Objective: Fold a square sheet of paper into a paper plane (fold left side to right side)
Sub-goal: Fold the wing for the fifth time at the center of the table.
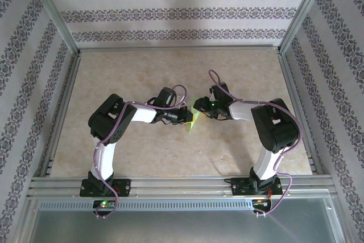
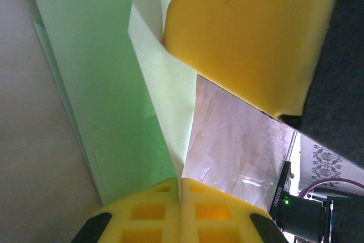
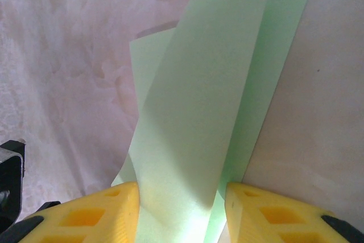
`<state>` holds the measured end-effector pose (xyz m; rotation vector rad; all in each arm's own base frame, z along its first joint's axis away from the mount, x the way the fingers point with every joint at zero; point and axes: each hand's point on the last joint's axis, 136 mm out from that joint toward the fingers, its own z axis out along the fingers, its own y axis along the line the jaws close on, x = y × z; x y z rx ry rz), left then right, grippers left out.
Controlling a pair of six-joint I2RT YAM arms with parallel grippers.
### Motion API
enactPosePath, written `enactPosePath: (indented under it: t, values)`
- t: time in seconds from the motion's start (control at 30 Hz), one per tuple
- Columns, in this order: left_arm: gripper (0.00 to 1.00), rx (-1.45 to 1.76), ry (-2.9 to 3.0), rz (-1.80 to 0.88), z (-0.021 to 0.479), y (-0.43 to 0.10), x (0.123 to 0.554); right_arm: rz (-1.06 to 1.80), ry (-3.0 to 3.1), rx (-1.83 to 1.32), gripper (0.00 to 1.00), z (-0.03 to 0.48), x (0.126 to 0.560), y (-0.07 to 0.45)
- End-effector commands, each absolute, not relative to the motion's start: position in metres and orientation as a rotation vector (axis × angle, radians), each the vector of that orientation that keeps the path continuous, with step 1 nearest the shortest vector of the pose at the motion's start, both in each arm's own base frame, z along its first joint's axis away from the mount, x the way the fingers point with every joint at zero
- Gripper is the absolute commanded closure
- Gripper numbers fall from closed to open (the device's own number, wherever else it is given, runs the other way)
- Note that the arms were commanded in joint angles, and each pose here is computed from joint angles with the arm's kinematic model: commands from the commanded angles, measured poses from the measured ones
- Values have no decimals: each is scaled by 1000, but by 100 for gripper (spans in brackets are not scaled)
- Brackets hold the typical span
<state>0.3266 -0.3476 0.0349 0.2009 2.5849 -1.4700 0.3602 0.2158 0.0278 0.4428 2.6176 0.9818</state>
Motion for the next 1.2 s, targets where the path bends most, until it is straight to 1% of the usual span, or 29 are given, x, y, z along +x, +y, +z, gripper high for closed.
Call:
enactPosePath:
  t: [0.0, 0.1, 0.33, 0.47, 0.57, 0.77, 1.03, 1.17]
  values:
    - [92, 189, 2548, -1497, 37, -346, 337, 925, 2672, 418, 56, 12, 358, 218]
    - [83, 179, 2539, -1477, 38, -344, 340, 881, 2717, 444, 57, 2, 352, 214]
    - [75, 169, 2509, -1443, 49, -336, 342, 827, 2773, 465, 58, -12, 345, 209]
    - [69, 156, 2488, -1428, 57, -332, 345, 832, 2770, 457, 58, -11, 347, 210]
    - [67, 131, 2476, -1435, 59, -330, 351, 832, 2766, 449, 58, -9, 348, 211]
    - [67, 105, 2486, -1444, 52, -332, 359, 836, 2766, 448, 58, -9, 348, 212]
    - [80, 96, 2510, -1440, 43, -335, 364, 840, 2764, 441, 58, -8, 350, 213]
    - [83, 95, 2521, -1430, 39, -335, 365, 839, 2768, 435, 58, -8, 350, 215]
